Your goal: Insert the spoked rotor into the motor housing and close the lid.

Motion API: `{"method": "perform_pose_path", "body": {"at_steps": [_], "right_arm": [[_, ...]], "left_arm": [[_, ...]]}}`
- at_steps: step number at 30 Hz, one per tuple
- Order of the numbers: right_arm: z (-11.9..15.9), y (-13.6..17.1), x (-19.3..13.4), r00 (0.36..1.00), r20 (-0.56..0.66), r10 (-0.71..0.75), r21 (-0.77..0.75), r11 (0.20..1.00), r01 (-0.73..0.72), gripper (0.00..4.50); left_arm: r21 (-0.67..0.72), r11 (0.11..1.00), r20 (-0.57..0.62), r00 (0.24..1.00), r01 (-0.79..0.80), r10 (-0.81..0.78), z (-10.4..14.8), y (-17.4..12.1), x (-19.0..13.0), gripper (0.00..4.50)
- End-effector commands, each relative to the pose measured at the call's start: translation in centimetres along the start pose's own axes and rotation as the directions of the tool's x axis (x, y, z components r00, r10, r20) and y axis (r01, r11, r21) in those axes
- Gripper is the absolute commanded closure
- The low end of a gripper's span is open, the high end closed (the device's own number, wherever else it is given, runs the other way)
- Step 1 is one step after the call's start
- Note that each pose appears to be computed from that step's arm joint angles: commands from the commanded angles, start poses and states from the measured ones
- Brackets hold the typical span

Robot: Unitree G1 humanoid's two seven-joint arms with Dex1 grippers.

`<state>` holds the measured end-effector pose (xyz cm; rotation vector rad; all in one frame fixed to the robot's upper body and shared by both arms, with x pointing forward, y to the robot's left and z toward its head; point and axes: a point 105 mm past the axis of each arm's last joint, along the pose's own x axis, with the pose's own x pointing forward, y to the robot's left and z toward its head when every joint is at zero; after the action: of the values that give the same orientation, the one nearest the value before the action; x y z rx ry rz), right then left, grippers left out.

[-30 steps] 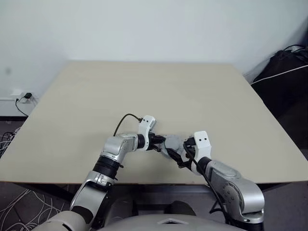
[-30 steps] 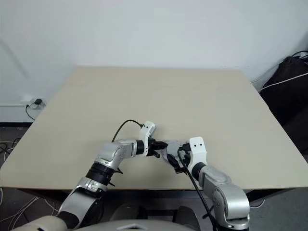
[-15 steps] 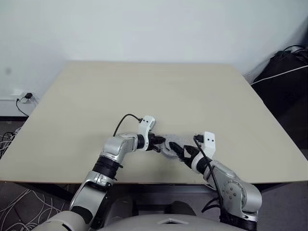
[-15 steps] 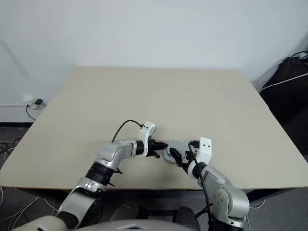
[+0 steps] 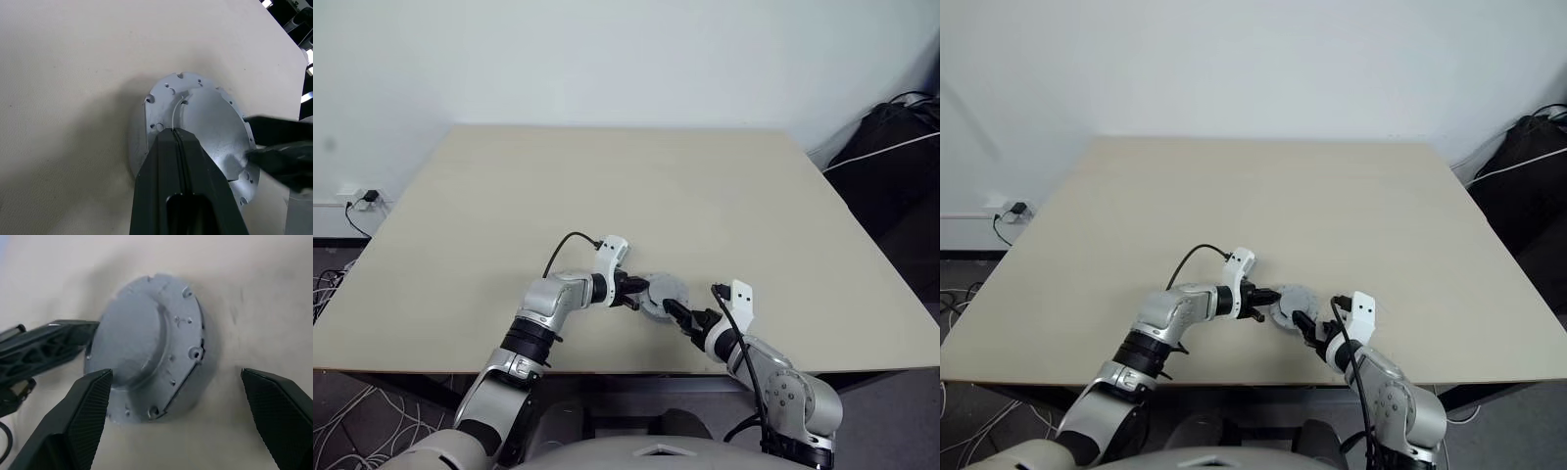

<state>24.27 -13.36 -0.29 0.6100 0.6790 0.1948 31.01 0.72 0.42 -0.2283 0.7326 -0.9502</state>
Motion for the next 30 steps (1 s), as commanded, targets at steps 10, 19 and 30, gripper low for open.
{"method": "perform_pose_path", "body": {"at_steps": [10, 19, 30], "right_arm": [[0.3, 4.2, 1.3, 0.952, 0.044, 0.304, 0.341, 0.891, -0.300, 0.03], [-0.4, 4.7, 2.8, 0.932, 0.037, 0.360, 0.471, 0.816, -0.334, 0.03], [-1.3, 7.1, 1.6, 0.854, -0.024, 0.520, 0.466, 0.761, -0.451, 0.03]], "left_arm": [[0.031, 0.999, 0.018, 1.000, 0.012, -0.012, 0.7, -0.5, -0.1, 4.50], [0.030, 1.000, 0.018, 1.000, 0.008, -0.009, 0.6, -0.4, -0.2, 4.50], [0.029, 1.000, 0.015, 1.000, 0.001, -0.001, 0.5, -0.2, -0.3, 4.50]]}}
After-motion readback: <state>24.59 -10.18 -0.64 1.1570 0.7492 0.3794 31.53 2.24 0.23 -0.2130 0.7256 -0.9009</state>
